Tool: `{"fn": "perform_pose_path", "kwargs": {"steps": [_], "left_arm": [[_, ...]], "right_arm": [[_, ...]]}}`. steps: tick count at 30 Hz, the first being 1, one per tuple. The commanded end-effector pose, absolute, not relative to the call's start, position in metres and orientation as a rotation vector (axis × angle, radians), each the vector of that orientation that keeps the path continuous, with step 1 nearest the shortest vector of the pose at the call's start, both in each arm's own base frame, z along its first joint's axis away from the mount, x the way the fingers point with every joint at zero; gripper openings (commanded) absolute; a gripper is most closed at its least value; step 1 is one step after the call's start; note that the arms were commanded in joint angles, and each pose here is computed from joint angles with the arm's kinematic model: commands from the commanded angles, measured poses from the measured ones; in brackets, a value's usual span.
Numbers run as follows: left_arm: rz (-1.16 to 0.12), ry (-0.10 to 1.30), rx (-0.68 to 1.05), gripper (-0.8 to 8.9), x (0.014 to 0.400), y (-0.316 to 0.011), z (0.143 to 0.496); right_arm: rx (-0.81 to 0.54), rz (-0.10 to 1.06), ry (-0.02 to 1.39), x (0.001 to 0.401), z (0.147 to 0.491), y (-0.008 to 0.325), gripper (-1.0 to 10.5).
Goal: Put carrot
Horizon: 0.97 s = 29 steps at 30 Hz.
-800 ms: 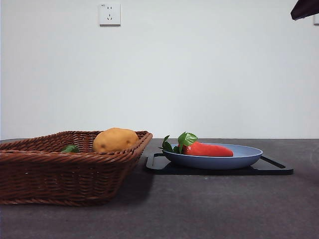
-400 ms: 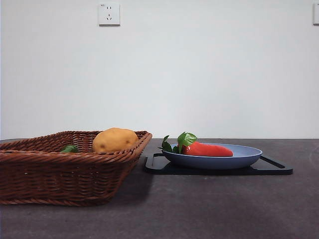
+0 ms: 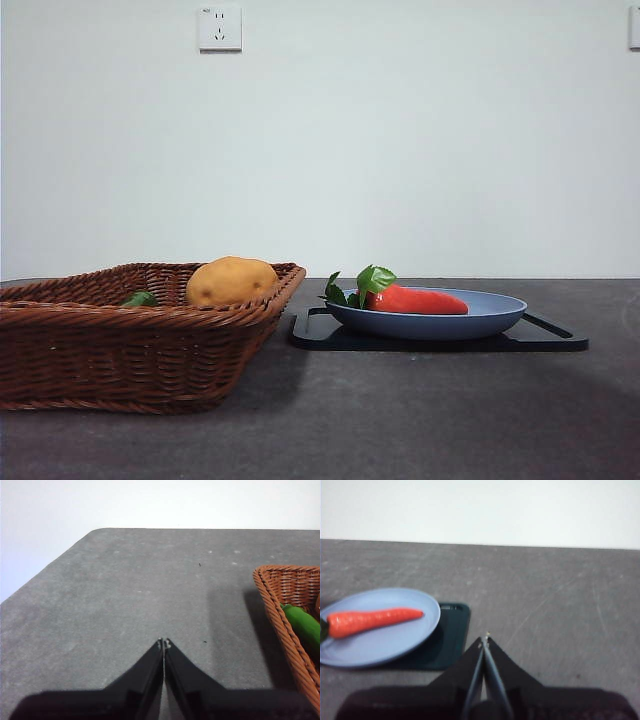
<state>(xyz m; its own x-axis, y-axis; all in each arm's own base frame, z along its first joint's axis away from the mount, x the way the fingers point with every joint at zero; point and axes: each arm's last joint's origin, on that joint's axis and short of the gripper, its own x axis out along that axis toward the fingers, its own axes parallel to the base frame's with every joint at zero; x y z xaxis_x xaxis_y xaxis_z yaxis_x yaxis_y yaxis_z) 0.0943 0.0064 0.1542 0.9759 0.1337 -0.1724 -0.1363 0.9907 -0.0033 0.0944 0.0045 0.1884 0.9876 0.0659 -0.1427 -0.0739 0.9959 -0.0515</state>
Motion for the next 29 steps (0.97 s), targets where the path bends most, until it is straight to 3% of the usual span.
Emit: {"fn": "perform_pose_path", "kwargs": {"steps": [1, 15, 29], "left_arm": [[0.143, 0.163, -0.025, 0.08, 0.095, 0.007, 0.154], [0.143, 0.163, -0.025, 0.08, 0.095, 0.007, 0.154], [0.143, 0.163, -0.025, 0.08, 0.095, 0.007, 0.154]], "right_arm": [[-0.033, 0.069, 0.119, 0.095, 0.180, 0.005, 0.1], [0.013, 0.064, 0.153, 0.096, 0.151, 0.005, 0.1], [0.016, 0.058, 0.156, 0.096, 0.151, 0.004, 0.1]]}}
